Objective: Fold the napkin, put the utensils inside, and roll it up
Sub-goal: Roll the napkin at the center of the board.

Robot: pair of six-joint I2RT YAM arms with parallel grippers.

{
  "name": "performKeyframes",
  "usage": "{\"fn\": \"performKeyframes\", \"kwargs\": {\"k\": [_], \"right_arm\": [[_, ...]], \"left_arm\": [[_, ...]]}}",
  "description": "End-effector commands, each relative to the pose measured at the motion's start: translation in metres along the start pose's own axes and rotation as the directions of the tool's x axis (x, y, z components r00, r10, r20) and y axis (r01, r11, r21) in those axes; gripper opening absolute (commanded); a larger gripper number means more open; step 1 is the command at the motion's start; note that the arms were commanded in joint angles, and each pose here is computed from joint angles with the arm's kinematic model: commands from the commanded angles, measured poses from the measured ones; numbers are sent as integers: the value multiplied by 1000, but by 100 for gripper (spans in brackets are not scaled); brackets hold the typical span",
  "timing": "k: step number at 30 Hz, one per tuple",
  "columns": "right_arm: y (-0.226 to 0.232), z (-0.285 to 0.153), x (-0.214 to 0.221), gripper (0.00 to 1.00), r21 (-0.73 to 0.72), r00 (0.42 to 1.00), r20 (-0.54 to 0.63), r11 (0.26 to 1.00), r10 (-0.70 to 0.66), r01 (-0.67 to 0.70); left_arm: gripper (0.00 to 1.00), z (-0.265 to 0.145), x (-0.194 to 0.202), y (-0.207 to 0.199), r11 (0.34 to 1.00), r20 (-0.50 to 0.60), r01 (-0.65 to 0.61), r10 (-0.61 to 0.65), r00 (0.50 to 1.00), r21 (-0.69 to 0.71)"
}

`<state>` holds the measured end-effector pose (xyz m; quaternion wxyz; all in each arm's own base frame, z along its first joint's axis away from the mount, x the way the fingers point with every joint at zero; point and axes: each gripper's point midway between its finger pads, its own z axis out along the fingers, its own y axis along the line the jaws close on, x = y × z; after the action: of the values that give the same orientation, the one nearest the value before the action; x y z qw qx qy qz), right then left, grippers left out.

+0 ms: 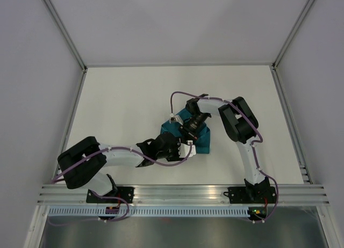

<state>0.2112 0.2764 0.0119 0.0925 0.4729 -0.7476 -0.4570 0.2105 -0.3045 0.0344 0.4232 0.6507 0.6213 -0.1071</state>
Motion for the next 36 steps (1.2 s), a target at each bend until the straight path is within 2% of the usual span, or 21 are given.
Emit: {"fn": "performKeyframes", "kwargs": {"k": [1, 7, 10, 16, 22, 25, 27, 28, 31, 36], "right_arm": [[-41, 6, 18, 7, 98, 994, -90, 992, -65, 73], [-40, 6, 18, 6, 95, 994, -91, 993, -62, 71], [-40, 5, 18, 6, 95, 994, -88, 993, -64, 72], [-40, 6, 19, 6, 89, 994, -92, 993, -65, 74], [-38, 6, 21, 6, 89, 993, -95, 993, -69, 77], [-38, 5, 23, 8, 101, 993, -92, 991, -75, 84], [-38, 5, 24, 13, 111, 993, -95, 990, -76, 86], [-38, 5, 24, 23, 118, 993, -92, 990, -72, 83], [-35, 0, 20, 41, 135, 993, -77, 986, -87, 97], [-25, -14, 5, 53, 171, 992, -28, 978, -120, 123]], "left_arm": [[62, 6, -15, 13, 998, 18, -64, 65, 998, -28], [58, 12, -13, 9, 997, -9, -75, 75, 997, 18], [53, 15, -13, 3, 995, -14, -83, 84, 996, 58], [35, 21, -12, -5, 991, -49, -50, 56, 997, 124], [13, 22, -11, -17, 982, -80, 9, 6, 997, 191], [8, 19, -12, -27, 968, -89, 35, -13, 996, 248], [4, 16, -12, -34, 957, -92, 53, -28, 995, 286], [2, 15, -14, -35, 952, -92, 65, -39, 995, 298], [2, 12, -16, -39, 936, -92, 96, -69, 993, 338], [2, 10, -17, -43, 903, -107, 155, -122, 987, 401]]}}
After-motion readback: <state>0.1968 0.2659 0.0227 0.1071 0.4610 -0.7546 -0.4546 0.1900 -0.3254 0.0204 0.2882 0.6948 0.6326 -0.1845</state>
